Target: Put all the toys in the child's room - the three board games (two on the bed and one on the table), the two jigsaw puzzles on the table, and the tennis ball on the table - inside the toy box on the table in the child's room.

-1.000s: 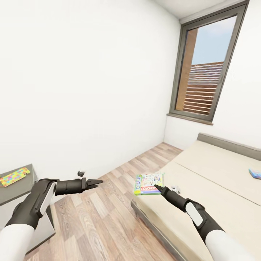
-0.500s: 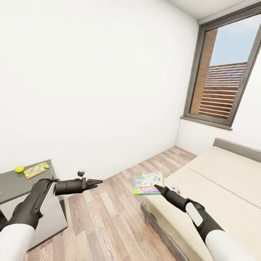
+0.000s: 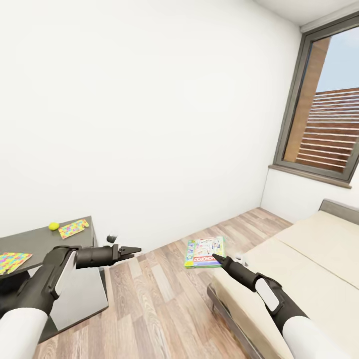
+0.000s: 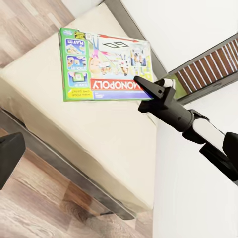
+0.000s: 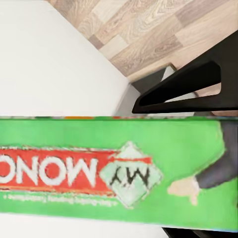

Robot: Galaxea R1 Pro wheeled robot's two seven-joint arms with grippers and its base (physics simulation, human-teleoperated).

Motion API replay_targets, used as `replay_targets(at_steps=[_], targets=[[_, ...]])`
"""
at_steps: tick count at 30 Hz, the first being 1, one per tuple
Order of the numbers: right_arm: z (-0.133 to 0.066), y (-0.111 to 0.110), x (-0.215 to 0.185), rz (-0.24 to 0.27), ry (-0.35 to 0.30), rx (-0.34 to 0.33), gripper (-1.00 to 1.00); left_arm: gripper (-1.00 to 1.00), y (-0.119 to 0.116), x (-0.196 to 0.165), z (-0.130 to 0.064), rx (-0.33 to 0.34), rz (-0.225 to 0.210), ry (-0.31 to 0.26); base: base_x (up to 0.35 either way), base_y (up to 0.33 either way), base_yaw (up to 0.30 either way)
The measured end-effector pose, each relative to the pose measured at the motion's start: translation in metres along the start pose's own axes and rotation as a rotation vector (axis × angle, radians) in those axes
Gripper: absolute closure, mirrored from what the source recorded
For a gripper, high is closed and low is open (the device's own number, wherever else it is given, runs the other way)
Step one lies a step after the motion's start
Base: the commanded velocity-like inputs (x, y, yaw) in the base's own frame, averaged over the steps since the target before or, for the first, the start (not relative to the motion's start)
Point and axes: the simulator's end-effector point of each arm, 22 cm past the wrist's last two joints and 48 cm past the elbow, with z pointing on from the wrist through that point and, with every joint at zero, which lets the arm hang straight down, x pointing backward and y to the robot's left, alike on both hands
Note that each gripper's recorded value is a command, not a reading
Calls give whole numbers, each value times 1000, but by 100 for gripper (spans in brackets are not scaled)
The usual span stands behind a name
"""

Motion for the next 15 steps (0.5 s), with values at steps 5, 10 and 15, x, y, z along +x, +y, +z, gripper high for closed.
replay_targets(at_steps=[5,10,15], targets=[[0,2,0,-1,0,-3,100,-100,0,0,0,-1,0,0,294,0,41],[1,1,1,-1,3,-1,100,-100,1,0,0,-1,-2,0,324,0,47],[2,-3,5,1,10,7,100,-100,3,1,2,-1,-8,4,230,0,140]])
